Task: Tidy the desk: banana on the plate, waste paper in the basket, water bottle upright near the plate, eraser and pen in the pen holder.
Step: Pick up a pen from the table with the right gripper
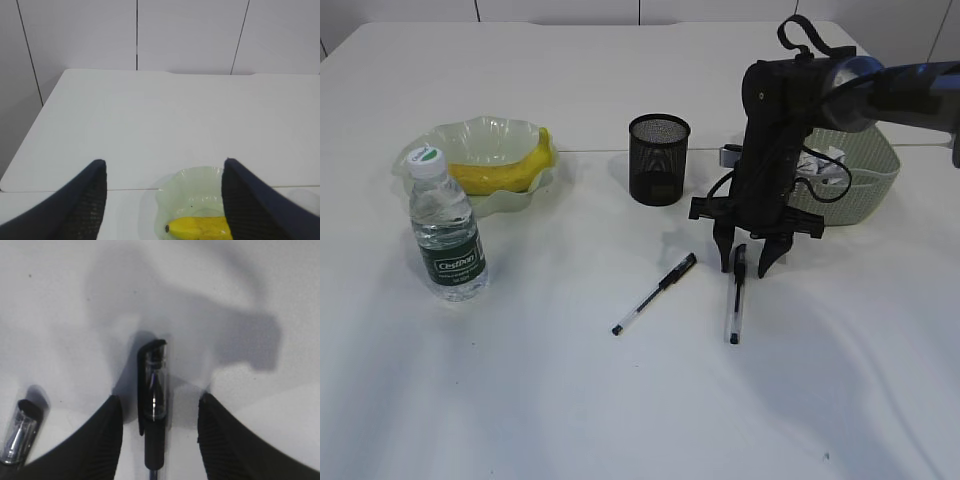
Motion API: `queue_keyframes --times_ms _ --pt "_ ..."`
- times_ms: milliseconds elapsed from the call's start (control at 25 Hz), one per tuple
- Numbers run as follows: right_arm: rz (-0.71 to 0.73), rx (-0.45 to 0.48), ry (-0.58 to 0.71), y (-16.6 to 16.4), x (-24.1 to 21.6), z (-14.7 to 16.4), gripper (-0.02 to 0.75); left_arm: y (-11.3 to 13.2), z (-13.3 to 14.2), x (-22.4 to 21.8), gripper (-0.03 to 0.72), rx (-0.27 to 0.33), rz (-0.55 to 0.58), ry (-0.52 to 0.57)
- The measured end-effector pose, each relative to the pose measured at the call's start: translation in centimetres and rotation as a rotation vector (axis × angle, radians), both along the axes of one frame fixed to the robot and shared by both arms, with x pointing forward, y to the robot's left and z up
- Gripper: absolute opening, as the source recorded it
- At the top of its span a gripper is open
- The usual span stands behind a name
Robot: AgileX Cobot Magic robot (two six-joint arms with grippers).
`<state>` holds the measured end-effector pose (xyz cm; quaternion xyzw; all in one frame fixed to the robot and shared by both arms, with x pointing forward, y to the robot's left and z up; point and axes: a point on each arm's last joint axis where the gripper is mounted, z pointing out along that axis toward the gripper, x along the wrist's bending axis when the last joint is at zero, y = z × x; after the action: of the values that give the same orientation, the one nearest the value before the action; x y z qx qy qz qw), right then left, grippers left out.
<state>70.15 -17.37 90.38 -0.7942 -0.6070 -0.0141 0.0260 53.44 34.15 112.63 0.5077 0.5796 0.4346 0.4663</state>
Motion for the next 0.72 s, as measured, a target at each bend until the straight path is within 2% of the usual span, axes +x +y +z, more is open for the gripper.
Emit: queue_keyframes --times_ms 600,720 --pt "0.017 0.000 -0.001 0.00 0.00 0.00 0.368 0.00 0.00 0.00 0.505 0.000 0.000 0.000" --pt "0.018 0.000 -0.001 0.00 0.00 0.00 0.323 0.00 0.00 0.00 0.505 0.000 0.000 0.000"
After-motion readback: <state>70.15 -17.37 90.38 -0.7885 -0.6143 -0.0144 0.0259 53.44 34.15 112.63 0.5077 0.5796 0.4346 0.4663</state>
